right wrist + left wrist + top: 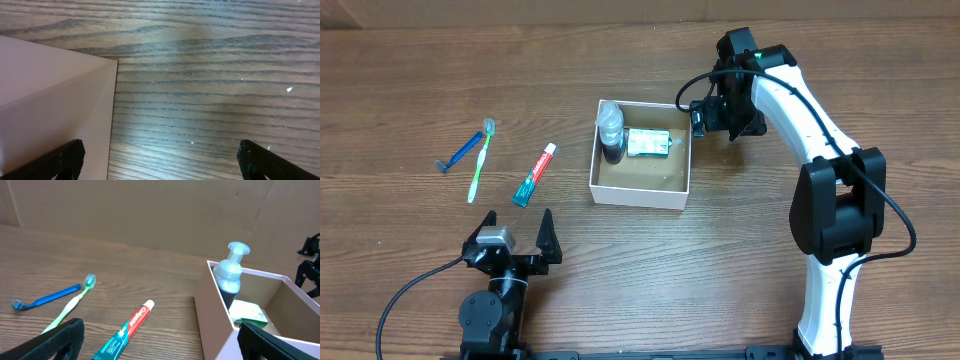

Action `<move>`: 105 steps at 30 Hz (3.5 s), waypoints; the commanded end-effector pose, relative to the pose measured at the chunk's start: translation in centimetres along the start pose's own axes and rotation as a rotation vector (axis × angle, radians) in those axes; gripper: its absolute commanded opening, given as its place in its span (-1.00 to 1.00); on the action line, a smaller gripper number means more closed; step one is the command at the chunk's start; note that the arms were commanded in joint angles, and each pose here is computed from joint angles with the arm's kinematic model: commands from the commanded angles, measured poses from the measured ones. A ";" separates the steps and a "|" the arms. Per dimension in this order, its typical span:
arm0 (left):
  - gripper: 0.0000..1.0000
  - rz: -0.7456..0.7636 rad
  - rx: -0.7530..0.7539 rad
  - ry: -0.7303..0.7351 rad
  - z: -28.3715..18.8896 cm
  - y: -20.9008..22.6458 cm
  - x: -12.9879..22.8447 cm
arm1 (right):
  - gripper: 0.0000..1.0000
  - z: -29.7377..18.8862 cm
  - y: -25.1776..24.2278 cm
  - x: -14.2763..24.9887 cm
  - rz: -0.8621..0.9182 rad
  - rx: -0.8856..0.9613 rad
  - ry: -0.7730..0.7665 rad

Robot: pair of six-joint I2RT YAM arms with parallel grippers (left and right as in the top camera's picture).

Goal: Pack container
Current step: 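Raise the right gripper and retract it to the upper right, then reach the left gripper to the Colgate toothpaste tube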

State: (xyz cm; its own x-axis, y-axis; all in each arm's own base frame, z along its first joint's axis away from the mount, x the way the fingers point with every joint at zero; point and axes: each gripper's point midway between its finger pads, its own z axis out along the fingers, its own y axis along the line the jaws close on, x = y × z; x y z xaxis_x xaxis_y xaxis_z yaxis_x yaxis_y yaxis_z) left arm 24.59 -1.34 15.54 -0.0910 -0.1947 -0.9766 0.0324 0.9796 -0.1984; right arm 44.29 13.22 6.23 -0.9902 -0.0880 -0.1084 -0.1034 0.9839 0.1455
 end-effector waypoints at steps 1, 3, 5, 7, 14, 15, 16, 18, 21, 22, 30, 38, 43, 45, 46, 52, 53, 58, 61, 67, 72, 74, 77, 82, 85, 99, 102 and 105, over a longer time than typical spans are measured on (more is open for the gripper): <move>1.00 0.019 0.002 -0.006 0.0 0.0 -0.1 | 1.00 -2.6 1.5 -1.0 -0.060 -0.052 -0.070; 1.00 0.019 0.002 -0.006 0.0 0.0 -0.1 | 1.00 -2.6 1.7 -1.2 -0.081 -0.062 -0.075; 1.00 0.019 0.002 -0.005 0.0 0.0 0.0 | 1.00 -2.6 1.7 -1.2 -0.093 -0.063 -0.079; 1.00 0.019 0.002 -0.006 0.0 0.0 -0.1 | 1.00 -2.6 1.9 -1.3 -0.113 -0.073 -0.083; 1.00 0.019 0.002 -0.005 0.0 0.0 0.0 | 1.00 -2.7 2.5 -2.1 -0.143 -0.106 -0.118; 1.00 0.019 0.002 -0.005 0.0 0.0 0.0 | 1.00 -2.8 2.7 -2.2 -0.145 -0.114 -0.120; 1.00 0.019 0.002 -0.005 0.0 0.0 0.0 | 1.00 -2.8 2.9 -2.3 -0.149 -0.126 -0.125; 1.00 0.019 0.002 -0.005 0.0 0.0 0.0 | 1.00 -2.8 3.0 -2.4 -0.150 -0.132 -0.129; 1.00 0.019 0.002 -0.006 0.0 0.0 -0.1 | 1.00 -2.9 3.1 -2.5 -0.151 -0.133 -0.136; 1.00 0.019 0.002 -0.005 0.0 0.0 0.0 | 1.00 -2.9 3.1 -2.6 -0.151 -0.133 -0.137; 1.00 0.019 0.002 -0.005 0.0 0.0 0.0 | 1.00 -4.5 0.4 -3.5 0.022 -0.098 -0.151; 1.00 0.019 0.002 -0.005 0.0 0.0 0.0 | 1.00 -10.6 -6.0 -3.3 0.192 0.007 -0.155; 1.00 0.019 0.002 -0.006 0.0 0.0 -0.1 | 1.00 -12.8 -9.8 -2.1 0.287 0.081 -0.137; 1.00 0.019 0.002 -0.006 0.0 0.0 -0.1 | 1.00 -13.1 -12.0 -1.5 0.396 0.107 -0.133; 1.00 0.019 0.002 -0.005 0.0 0.0 0.0 | 1.00 -13.2 -12.7 -1.3 0.439 0.107 -0.128; 1.00 0.018 0.002 -0.006 0.0 0.0 -0.1 | 1.00 -13.6 -15.5 0.9 0.534 0.109 -0.065; 1.00 0.018 0.003 -0.006 0.0 0.0 -0.1 | 1.00 -13.6 -15.9 1.2 0.541 0.120 -0.058; 1.00 0.018 0.002 -0.006 0.0 0.0 -0.1 | 1.00 -14.1 -18.7 2.7 0.699 0.138 -0.037; 1.00 0.053 -0.018 -0.011 0.0 0.4 -0.2 | 1.00 -14.3 -19.5 3.3 0.740 0.111 -0.025; 1.00 0.026 0.142 -0.053 -0.3 -2.5 -1.5 | 1.00 -14.4 -20.0 3.2 0.758 0.094 -0.039; 1.00 -0.037 0.179 -0.094 -2.1 -4.0 -7.0 | 1.00 -14.5 -20.4 2.1 0.751 0.091 -0.085; 1.00 -0.024 0.151 -0.047 -2.7 -4.3 -9.5 | 1.00 -14.5 -20.5 1.6 0.749 0.090 -0.107; 1.00 0.023 0.127 0.078 -2.4 -4.8 -11.9 | 1.00 -14.6 -20.7 1.0 0.745 0.089 -0.133; 1.00 0.062 0.079 0.379 -0.3 -5.3 -14.2 | 1.00 -14.6 -20.9 0.5 0.742 0.088 -0.154; 1.00 0.058 0.051 0.555 1.0 -5.3 -14.3 | 1.00 -14.6 -20.9 0.6 0.742 0.088 -0.154; 1.00 0.164 -0.027 0.950 8.6 -2.6 -6.5 | 1.00 -14.6 -20.9 0.6 0.742 0.088 -0.154; 1.00 0.186 -0.017 0.964 10.5 -2.3 -5.1 | 1.00 -14.6 -20.9 0.6 0.742 0.088 -0.154; 1.00 0.243 0.012 0.977 12.3 -2.0 -3.7 | 1.00 -14.6 -20.9 0.6 0.742 0.088 -0.154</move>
State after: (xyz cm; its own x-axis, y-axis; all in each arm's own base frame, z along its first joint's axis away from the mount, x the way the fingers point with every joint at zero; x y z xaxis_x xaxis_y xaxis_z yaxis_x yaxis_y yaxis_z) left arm 35.23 -3.58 19.36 -0.8690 0.0555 -0.4916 0.1017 0.9925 -0.0678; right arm 44.24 -9.81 15.17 -0.7834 0.6143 -0.0941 0.6031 0.7880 0.1239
